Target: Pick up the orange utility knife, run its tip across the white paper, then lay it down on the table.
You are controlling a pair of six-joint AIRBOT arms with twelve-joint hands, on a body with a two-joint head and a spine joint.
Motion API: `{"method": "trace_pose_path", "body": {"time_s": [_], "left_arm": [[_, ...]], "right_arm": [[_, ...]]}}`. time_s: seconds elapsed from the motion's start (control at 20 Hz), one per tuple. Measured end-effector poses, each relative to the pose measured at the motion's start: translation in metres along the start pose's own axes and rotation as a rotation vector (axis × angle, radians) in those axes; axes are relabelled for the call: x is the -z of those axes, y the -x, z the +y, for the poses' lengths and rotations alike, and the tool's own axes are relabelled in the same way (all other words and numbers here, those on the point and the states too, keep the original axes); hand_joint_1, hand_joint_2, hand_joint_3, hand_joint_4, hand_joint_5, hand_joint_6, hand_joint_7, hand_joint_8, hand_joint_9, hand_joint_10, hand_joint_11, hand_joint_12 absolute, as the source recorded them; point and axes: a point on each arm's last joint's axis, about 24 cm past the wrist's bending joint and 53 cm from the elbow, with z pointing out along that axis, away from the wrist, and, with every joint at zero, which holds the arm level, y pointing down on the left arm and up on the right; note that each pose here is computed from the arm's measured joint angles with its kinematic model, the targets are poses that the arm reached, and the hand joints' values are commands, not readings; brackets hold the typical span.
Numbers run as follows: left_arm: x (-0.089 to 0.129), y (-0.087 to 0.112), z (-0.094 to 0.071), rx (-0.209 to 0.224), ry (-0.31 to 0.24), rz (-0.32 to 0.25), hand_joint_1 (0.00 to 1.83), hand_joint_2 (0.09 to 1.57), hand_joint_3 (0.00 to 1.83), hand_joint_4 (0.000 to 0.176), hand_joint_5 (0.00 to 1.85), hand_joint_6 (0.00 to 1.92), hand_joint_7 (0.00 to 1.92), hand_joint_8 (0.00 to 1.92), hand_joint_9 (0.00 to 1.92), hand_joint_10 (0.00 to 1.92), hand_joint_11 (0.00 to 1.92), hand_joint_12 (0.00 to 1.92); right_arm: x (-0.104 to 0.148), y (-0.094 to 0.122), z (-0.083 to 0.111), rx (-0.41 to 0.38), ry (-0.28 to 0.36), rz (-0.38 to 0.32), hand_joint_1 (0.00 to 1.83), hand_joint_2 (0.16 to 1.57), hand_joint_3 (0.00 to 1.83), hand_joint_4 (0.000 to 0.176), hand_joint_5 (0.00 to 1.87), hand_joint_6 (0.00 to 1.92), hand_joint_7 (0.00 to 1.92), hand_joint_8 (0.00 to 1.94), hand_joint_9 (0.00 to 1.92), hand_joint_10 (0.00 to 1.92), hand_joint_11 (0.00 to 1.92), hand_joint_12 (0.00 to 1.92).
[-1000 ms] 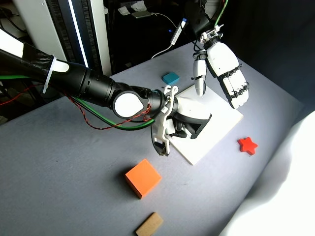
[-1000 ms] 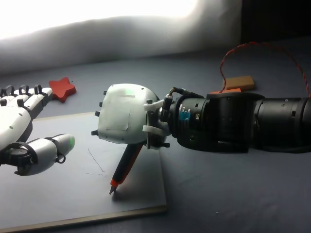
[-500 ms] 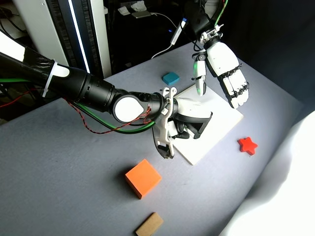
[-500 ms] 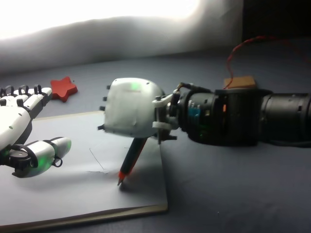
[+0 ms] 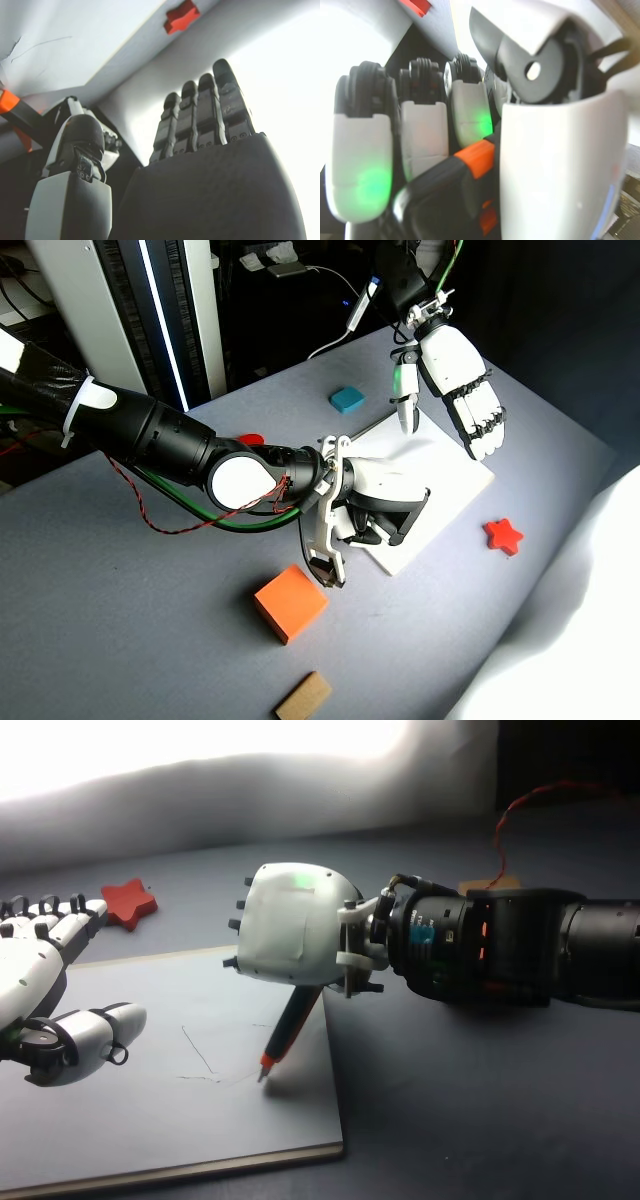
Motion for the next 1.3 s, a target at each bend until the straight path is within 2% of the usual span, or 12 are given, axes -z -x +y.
{"method": "trace_pose_path", "body": {"time_s": [0.1, 0.2, 0.35, 0.45, 0.55, 0.6, 0.75, 0.9, 1.0, 1.15, 1.3], "left_arm": [[0.000, 0.000, 0.001, 0.000, 0.003, 0.000, 0.24, 1.33, 0.00, 0.017, 0.02, 0.00, 0.06, 0.00, 0.03, 0.00, 0.00, 0.32], [0.000, 0.000, 0.001, -0.001, 0.002, 0.000, 0.24, 1.33, 0.00, 0.018, 0.02, 0.00, 0.06, 0.00, 0.03, 0.00, 0.00, 0.31], [0.000, 0.000, 0.001, -0.001, 0.002, 0.000, 0.24, 1.34, 0.00, 0.018, 0.02, 0.00, 0.04, 0.00, 0.03, 0.00, 0.00, 0.33], [0.000, 0.000, 0.000, -0.001, 0.001, -0.001, 0.22, 1.34, 0.00, 0.017, 0.02, 0.00, 0.05, 0.00, 0.03, 0.00, 0.00, 0.31], [0.000, 0.000, 0.001, 0.000, 0.003, 0.000, 0.23, 1.34, 0.00, 0.016, 0.02, 0.00, 0.06, 0.00, 0.03, 0.00, 0.00, 0.34], [0.001, -0.002, -0.001, 0.000, -0.002, 0.003, 0.24, 1.34, 0.00, 0.015, 0.03, 0.00, 0.07, 0.00, 0.04, 0.00, 0.00, 0.36], [0.001, -0.001, 0.000, 0.001, 0.000, 0.002, 0.24, 1.34, 0.00, 0.014, 0.04, 0.01, 0.07, 0.00, 0.05, 0.01, 0.00, 0.35], [0.001, -0.001, 0.000, 0.002, 0.001, 0.003, 0.23, 1.34, 0.00, 0.018, 0.03, 0.00, 0.06, 0.00, 0.03, 0.00, 0.00, 0.35], [0.001, -0.001, 0.000, 0.002, 0.001, 0.003, 0.24, 1.34, 0.00, 0.019, 0.05, 0.01, 0.07, 0.01, 0.05, 0.01, 0.00, 0.38], [0.001, -0.001, 0.000, 0.002, 0.001, 0.003, 0.25, 1.33, 0.00, 0.014, 0.04, 0.00, 0.07, 0.00, 0.05, 0.00, 0.00, 0.39], [0.001, -0.001, 0.000, 0.001, 0.000, 0.002, 0.24, 1.34, 0.00, 0.013, 0.03, 0.00, 0.05, 0.00, 0.03, 0.00, 0.00, 0.31]], "right_arm": [[0.005, 0.014, 0.000, -0.076, -0.018, -0.012, 1.51, 0.99, 0.87, 0.176, 1.66, 1.92, 1.91, 1.94, 1.92, 1.92, 1.92, 1.92], [0.014, 0.020, 0.002, -0.099, -0.024, -0.010, 1.50, 1.00, 0.87, 0.176, 1.66, 1.92, 1.90, 1.94, 1.92, 1.92, 1.92, 1.92], [0.034, 0.010, 0.002, -0.177, -0.059, 0.054, 1.52, 0.98, 0.86, 0.176, 1.66, 1.92, 1.91, 1.94, 1.92, 1.92, 1.92, 1.92], [0.045, 0.005, -0.001, -0.201, -0.080, 0.083, 1.53, 0.98, 0.85, 0.176, 1.66, 1.92, 1.91, 1.94, 1.92, 1.92, 1.92, 1.92], [0.064, -0.003, -0.004, -0.288, -0.130, 0.150, 1.53, 0.98, 0.86, 0.176, 1.65, 1.92, 1.91, 1.94, 1.92, 1.92, 1.92, 1.92], [0.078, -0.012, 0.000, -0.387, -0.169, 0.220, 1.53, 0.98, 0.86, 0.176, 1.65, 1.92, 1.91, 1.94, 1.92, 1.92, 1.92, 1.92], [0.092, -0.029, 0.005, -0.463, -0.200, 0.302, 1.52, 0.97, 0.90, 0.176, 1.66, 1.92, 1.91, 1.94, 1.92, 1.92, 1.92, 1.92], [0.106, -0.055, 0.004, -0.485, -0.233, 0.383, 1.52, 0.97, 0.87, 0.176, 1.67, 1.92, 1.90, 1.94, 1.92, 1.92, 1.92, 1.92], [0.111, -0.068, -0.001, -0.486, -0.247, 0.400, 1.53, 0.97, 0.86, 0.176, 1.68, 1.92, 1.91, 1.94, 1.92, 1.92, 1.92, 1.92], [0.106, -0.062, -0.012, -0.404, -0.235, 0.351, 1.52, 1.00, 0.86, 0.176, 1.66, 1.92, 1.91, 1.94, 1.92, 1.92, 1.92, 1.92], [0.101, -0.060, -0.004, -0.410, -0.205, 0.315, 1.45, 0.99, 1.00, 0.176, 1.53, 1.92, 1.77, 1.94, 1.92, 1.92, 1.92, 1.92]]}}
